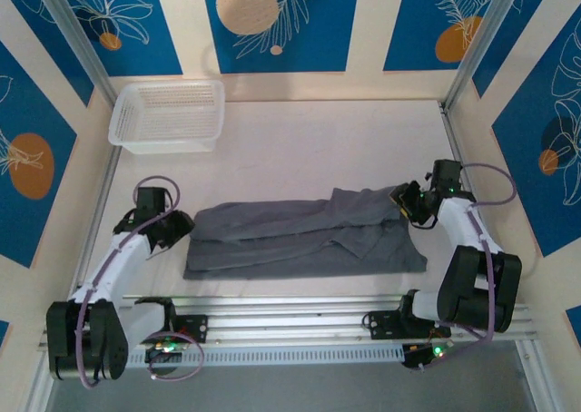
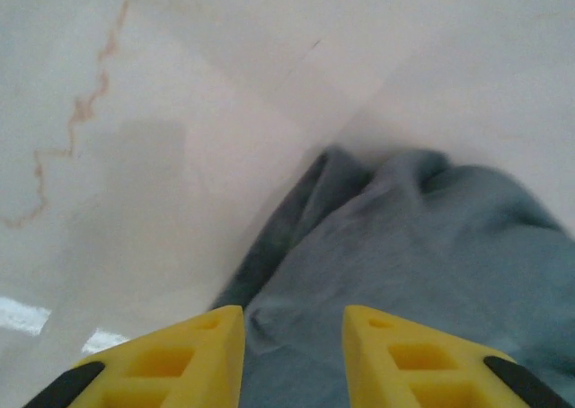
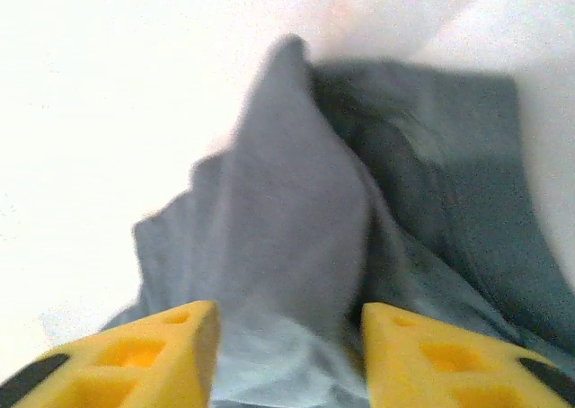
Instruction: Fold the inside-out t-shirt
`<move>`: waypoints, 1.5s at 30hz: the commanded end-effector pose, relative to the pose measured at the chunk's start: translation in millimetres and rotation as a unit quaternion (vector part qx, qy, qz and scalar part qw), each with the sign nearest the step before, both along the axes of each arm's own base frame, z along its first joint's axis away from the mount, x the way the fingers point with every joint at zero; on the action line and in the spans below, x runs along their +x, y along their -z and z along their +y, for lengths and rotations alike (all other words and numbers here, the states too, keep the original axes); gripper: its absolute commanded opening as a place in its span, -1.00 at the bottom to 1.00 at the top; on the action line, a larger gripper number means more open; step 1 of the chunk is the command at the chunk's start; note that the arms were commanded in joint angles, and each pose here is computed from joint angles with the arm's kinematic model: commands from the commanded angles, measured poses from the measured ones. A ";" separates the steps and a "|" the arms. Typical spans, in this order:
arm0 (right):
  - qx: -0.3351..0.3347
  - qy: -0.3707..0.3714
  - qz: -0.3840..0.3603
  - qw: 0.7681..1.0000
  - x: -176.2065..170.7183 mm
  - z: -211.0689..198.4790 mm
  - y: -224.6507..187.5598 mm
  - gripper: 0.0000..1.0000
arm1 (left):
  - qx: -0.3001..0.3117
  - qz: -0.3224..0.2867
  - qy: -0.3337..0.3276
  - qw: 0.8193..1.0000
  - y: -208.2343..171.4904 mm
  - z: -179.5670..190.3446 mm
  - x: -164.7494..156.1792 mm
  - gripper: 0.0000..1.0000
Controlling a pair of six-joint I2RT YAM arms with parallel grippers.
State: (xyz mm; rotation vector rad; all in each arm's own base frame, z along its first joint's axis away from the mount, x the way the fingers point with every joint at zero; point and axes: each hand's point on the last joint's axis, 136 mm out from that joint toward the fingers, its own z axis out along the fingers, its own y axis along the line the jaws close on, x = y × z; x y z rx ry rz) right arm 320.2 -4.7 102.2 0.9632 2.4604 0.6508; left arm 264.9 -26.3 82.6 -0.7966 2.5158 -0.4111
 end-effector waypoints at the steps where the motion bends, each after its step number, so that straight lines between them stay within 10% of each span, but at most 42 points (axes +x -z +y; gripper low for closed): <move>1: -0.021 -0.043 -0.033 0.998 25.7 8.3 -26.4 0.04 | 0.023 -0.063 0.041 0.997 -43.2 -11.0 21.5 -0.30; 6: -0.120 -0.111 0.014 0.986 53.3 16.6 -9.7 0.46 | 0.065 -0.092 0.111 0.987 -64.7 -39.2 27.1 -0.25; 13: -0.186 -0.254 0.072 0.946 76.9 85.0 22.2 0.55 | 0.089 -0.088 0.161 0.979 -56.5 -68.4 27.9 -0.21; 24: -0.183 -0.280 0.156 0.929 78.0 138.8 83.6 0.20 | 0.111 -0.039 0.183 0.976 -32.6 -72.3 27.5 -0.12; 30: -0.169 -0.263 0.156 0.937 74.9 136.0 78.0 -0.96 | 0.113 -0.037 0.177 0.977 -27.6 -69.5 24.7 -0.11; 37: -0.143 -0.228 0.056 0.961 69.0 136.0 2.5 -1.00 | 0.126 -0.034 0.175 0.976 -27.5 -66.2 27.2 -0.11; 45: -0.146 -0.118 0.011 0.982 -37.9 96.2 7.8 -1.00 | 0.117 -0.031 0.179 0.976 -22.2 -69.9 28.1 -0.11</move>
